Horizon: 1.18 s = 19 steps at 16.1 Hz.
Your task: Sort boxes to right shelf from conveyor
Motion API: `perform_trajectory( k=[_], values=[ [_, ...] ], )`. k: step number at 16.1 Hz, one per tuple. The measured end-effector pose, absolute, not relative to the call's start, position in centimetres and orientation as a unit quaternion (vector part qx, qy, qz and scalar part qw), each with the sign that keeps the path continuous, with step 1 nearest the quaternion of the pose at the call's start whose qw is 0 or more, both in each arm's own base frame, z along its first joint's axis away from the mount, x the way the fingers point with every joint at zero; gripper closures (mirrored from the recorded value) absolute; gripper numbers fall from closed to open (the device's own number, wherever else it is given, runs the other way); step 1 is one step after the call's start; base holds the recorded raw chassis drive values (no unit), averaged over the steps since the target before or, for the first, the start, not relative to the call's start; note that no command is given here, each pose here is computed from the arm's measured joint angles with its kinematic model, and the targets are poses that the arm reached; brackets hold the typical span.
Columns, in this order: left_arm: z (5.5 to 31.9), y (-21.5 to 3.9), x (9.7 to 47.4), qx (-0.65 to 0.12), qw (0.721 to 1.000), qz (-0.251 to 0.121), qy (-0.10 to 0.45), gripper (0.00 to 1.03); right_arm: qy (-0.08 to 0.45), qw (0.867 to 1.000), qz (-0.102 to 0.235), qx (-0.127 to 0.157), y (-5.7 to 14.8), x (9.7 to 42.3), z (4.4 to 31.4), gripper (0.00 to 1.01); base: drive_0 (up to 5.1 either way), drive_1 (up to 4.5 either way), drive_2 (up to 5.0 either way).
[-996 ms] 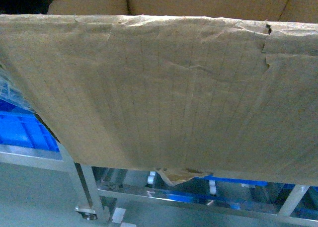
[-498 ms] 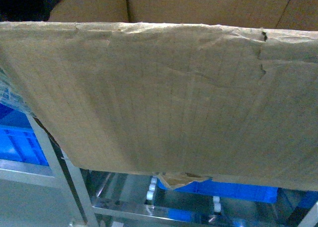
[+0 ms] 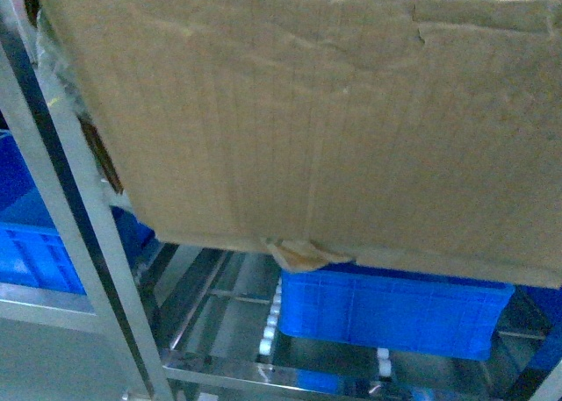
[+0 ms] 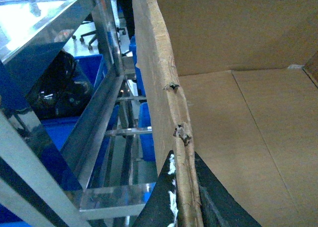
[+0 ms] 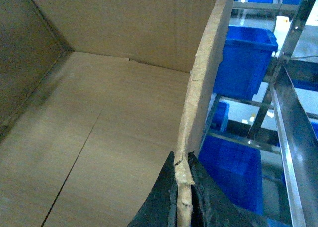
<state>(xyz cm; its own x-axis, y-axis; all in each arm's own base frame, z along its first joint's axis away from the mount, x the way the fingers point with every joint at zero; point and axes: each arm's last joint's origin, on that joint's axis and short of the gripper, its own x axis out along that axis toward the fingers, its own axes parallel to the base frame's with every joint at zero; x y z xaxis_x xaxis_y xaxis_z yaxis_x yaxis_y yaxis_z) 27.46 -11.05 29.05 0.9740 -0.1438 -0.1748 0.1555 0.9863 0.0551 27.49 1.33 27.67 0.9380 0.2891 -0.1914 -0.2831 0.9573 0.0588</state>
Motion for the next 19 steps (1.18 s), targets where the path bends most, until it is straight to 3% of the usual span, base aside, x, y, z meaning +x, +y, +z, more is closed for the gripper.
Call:
perform_trajectory(
  k=[5, 18, 19],
  values=[
    [28.7, -12.2, 32.8, 0.039, 0.988, -0.069, 0.132, 1.00, 0.149, 0.980, 0.125, 0.033, 1.4, 33.2, 27.5, 0.98, 0.0, 0.00, 0.0],
    [28.0, -12.7, 37.9, -0.017, 0.985, -0.057, 0.163, 1.00, 0.147, 0.983, 0.104, 0.030, 1.5, 37.9, 26.7, 0.98, 0.0, 0.00, 0.0],
    [27.7, -12.9, 39.4, -0.019, 0.986, -0.054, 0.159, 0.95, 0.145, 0.984, 0.098, 0.027, 1.5, 38.8, 26.6, 0.98, 0.0, 0.00, 0.0]
  ],
)
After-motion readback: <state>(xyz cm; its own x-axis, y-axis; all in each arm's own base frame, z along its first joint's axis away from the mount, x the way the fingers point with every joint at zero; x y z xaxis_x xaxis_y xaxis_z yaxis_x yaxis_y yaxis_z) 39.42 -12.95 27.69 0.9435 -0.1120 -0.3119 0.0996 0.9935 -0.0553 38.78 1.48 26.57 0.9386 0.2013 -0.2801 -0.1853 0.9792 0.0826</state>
